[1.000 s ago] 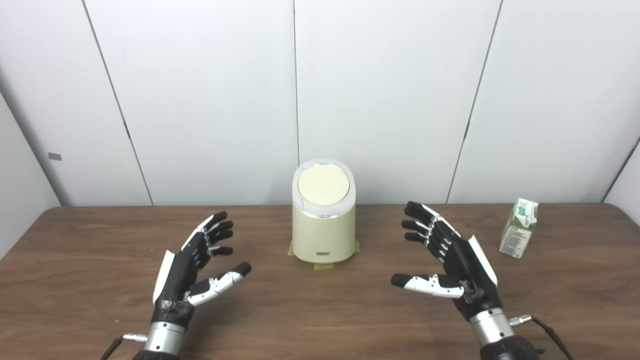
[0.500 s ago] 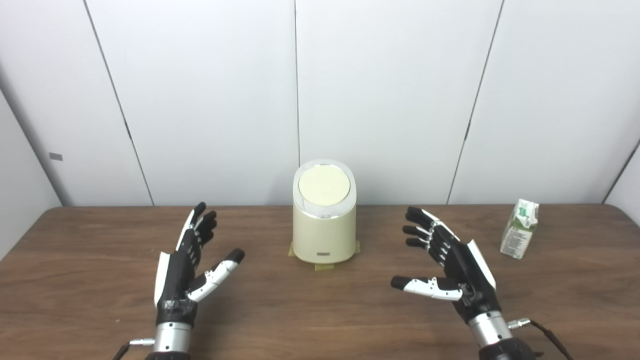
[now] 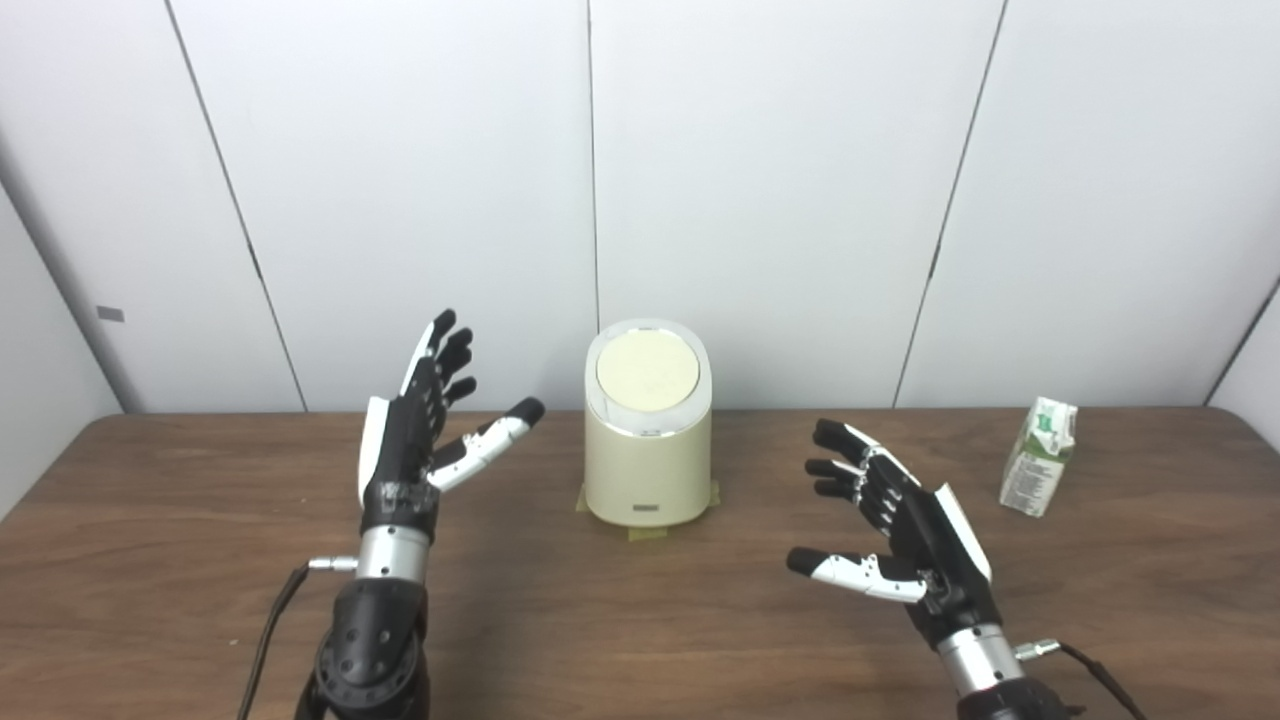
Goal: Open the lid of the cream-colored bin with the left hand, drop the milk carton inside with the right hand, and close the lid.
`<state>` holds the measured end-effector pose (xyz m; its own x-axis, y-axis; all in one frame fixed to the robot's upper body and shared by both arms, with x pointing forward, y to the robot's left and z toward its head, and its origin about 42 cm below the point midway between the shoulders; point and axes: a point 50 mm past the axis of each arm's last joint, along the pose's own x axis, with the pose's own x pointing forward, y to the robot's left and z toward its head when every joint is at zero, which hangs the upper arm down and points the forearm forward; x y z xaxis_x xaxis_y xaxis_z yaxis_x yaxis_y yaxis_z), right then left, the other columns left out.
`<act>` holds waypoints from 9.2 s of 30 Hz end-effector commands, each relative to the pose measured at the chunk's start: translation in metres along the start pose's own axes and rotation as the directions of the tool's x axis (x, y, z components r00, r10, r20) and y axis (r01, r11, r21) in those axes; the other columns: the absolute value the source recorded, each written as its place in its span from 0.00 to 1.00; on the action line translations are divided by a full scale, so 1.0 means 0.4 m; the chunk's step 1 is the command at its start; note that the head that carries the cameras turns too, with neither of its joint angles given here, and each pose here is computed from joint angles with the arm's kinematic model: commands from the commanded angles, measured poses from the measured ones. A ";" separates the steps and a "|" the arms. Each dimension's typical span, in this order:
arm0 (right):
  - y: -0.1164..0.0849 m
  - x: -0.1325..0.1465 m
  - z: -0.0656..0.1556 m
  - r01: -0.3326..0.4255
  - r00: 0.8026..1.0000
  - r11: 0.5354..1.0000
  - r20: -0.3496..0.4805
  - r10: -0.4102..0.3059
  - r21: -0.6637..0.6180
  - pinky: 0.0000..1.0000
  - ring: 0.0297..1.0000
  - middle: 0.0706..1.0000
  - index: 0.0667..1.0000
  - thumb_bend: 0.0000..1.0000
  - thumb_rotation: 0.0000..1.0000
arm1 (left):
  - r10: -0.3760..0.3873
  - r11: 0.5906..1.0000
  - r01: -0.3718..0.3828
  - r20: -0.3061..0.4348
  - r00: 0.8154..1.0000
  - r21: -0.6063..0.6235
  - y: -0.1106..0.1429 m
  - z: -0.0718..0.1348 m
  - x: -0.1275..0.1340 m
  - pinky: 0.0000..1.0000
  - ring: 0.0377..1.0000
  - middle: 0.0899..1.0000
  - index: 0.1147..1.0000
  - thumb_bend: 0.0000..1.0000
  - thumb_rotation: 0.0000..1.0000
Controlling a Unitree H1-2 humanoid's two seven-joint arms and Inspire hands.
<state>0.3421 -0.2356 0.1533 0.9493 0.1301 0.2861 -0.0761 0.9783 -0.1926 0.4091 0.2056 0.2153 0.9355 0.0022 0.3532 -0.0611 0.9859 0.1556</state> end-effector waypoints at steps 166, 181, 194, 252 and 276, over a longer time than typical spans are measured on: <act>0.070 0.024 0.090 -0.034 0.996 0.999 0.080 0.034 -0.006 0.50 0.65 0.82 0.77 0.55 0.29 | 0.016 0.964 -0.043 0.105 0.994 0.263 0.038 0.225 0.241 0.84 0.99 1.00 1.00 0.91 0.39; -0.020 0.026 0.071 0.068 0.992 0.998 0.104 -0.069 0.013 0.58 0.72 0.83 0.80 0.66 0.27 | -0.136 0.987 0.142 0.081 0.987 -0.070 0.148 -0.097 -0.135 0.49 0.60 0.66 0.67 0.63 0.11; -0.285 0.055 0.134 0.100 0.988 0.958 0.138 -0.064 -0.269 0.62 0.69 0.82 0.83 0.76 0.23 | -0.122 0.990 0.127 0.098 0.988 -0.054 0.163 -0.137 -0.196 0.48 0.59 0.65 0.68 0.57 0.07; -0.493 0.193 -0.092 0.106 0.944 0.926 -0.255 -0.208 -0.363 0.75 0.83 0.85 0.83 0.84 0.09 | -0.119 0.991 0.121 0.021 0.993 -0.062 0.229 -0.075 -0.201 0.40 0.57 0.64 0.65 0.42 0.00; -0.492 0.196 -0.090 0.313 0.926 0.805 -0.026 -0.377 -0.504 0.37 0.39 0.45 0.50 0.51 0.00 | -0.131 0.986 0.131 0.005 0.991 -0.101 0.220 -0.072 -0.204 0.39 0.58 0.67 0.67 0.37 0.00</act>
<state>0.4277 -0.4201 0.1403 0.9484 -0.2654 0.1738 0.3166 0.7584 -0.5698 0.3305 0.2982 0.1554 0.9569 -0.1238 0.2627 0.1005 0.9899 0.1003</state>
